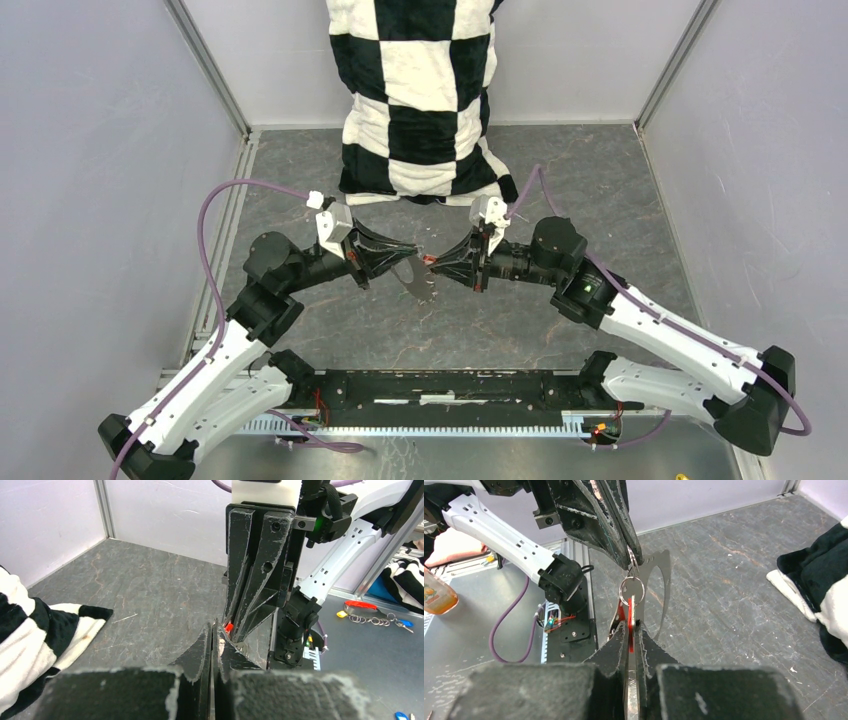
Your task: Put the keys on the keyring
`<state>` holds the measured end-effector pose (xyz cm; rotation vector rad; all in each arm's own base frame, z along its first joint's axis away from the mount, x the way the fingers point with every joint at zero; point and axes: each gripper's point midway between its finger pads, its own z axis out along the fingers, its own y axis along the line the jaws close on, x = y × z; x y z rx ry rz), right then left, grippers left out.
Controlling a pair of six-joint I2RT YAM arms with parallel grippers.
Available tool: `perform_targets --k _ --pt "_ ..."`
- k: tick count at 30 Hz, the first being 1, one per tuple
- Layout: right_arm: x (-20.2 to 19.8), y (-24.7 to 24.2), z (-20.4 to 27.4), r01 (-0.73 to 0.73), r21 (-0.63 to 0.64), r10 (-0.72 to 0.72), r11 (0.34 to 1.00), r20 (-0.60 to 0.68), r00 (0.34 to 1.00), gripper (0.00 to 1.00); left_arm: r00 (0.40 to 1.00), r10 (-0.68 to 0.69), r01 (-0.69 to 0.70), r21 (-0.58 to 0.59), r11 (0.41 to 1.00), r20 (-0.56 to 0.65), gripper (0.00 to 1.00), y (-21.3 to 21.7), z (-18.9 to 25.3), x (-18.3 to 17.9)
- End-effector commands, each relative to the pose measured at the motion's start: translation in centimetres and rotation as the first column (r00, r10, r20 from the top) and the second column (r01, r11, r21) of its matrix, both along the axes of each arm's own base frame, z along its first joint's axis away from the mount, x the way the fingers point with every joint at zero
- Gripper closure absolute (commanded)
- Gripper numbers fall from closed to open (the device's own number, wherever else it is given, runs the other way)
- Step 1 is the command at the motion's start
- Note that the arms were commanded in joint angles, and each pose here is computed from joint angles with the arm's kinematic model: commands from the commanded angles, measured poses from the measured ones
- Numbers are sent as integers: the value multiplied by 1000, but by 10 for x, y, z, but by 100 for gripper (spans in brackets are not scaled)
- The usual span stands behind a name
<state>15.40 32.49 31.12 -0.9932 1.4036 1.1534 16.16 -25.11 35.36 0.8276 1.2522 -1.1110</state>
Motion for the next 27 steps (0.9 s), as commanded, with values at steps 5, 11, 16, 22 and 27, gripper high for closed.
perform_targets --k 5,11,16,22,27 --pt "-16 7 -15 -117 -54 115 992 -42 992 97 994 -6 13 -55 998 113 98 4 27 -6" --pt "-21 16 -4 -180 -40 178 983 -39 983 95 987 -95 100 -35 994 128 98 0 26 -22" --pt "-19 15 0 -171 -50 170 984 -14 985 91 982 -129 134 -27 991 139 98 -1 26 -29" --pt "-13 5 18 -99 -12 99 995 40 994 92 974 -182 184 -3 983 135 98 -3 20 -37" --pt "-13 5 34 -96 40 93 995 73 993 92 970 -207 207 8 978 127 98 -4 16 -39"
